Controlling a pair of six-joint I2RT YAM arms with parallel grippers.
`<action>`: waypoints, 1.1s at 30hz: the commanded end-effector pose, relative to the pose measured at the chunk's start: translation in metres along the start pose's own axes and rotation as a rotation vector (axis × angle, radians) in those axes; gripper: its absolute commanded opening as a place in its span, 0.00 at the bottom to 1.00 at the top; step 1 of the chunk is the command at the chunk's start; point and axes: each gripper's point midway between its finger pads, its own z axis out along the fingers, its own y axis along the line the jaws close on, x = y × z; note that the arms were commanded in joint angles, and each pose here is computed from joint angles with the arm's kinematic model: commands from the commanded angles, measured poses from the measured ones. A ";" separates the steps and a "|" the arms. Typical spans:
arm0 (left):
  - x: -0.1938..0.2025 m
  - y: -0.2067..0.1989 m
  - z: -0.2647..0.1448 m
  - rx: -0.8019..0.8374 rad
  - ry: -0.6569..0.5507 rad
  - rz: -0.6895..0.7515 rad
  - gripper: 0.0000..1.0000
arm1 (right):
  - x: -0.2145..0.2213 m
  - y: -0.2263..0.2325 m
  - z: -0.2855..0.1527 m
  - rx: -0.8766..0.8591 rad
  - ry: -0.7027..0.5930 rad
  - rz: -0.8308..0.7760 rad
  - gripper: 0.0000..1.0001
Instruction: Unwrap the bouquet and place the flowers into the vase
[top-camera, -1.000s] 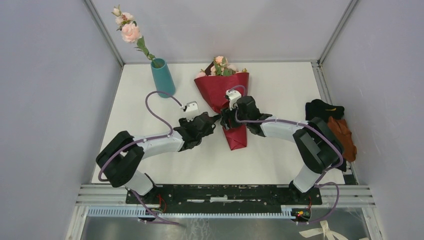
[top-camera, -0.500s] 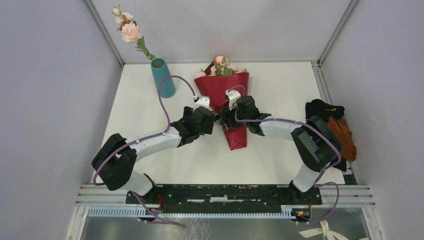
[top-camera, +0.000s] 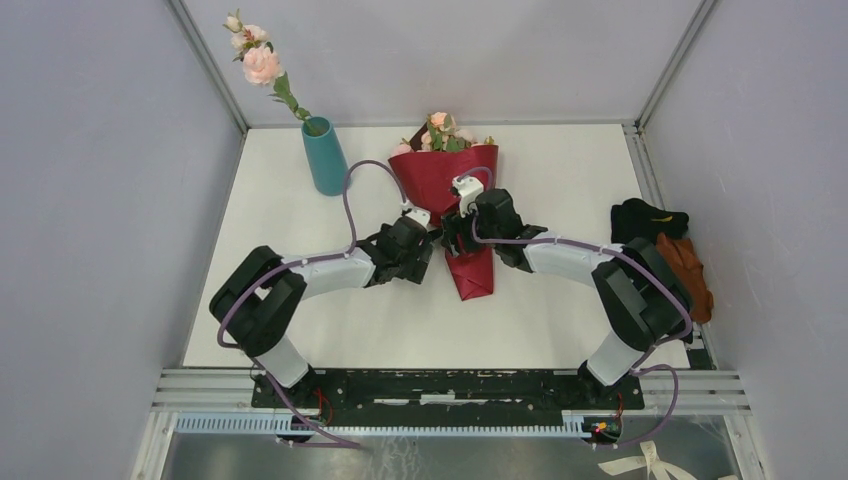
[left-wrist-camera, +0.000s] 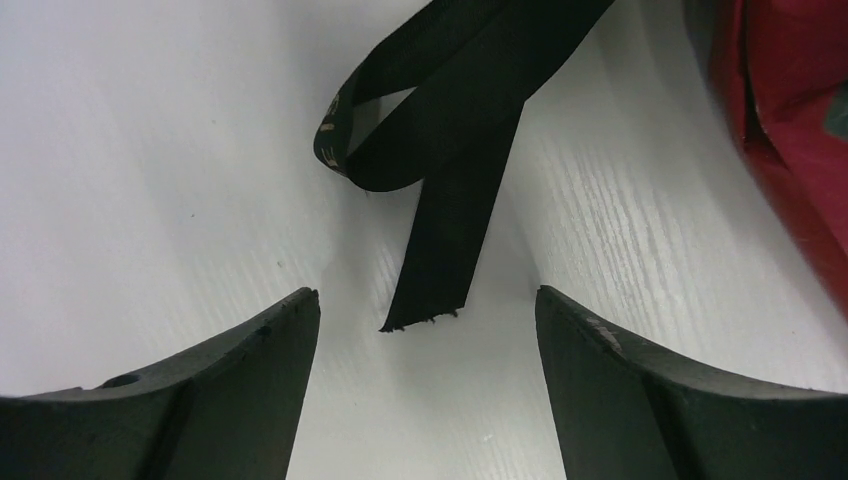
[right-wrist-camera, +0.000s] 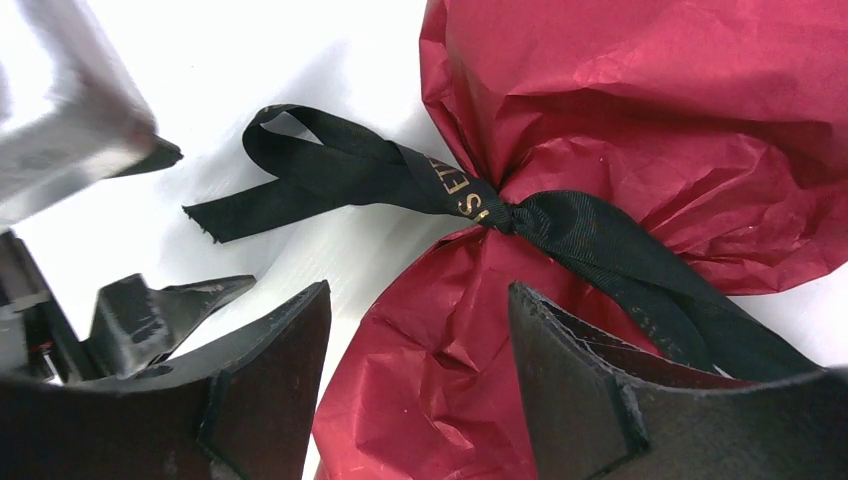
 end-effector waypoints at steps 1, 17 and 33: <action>-0.011 -0.003 0.006 0.022 -0.024 0.033 0.85 | -0.025 -0.001 -0.009 0.016 -0.066 -0.030 0.71; 0.008 -0.014 0.022 0.063 0.060 0.034 0.41 | -0.018 -0.007 -0.008 0.041 -0.058 -0.028 0.71; 0.017 -0.018 0.023 0.095 0.103 0.025 0.02 | -0.013 -0.009 -0.010 0.050 -0.054 -0.023 0.71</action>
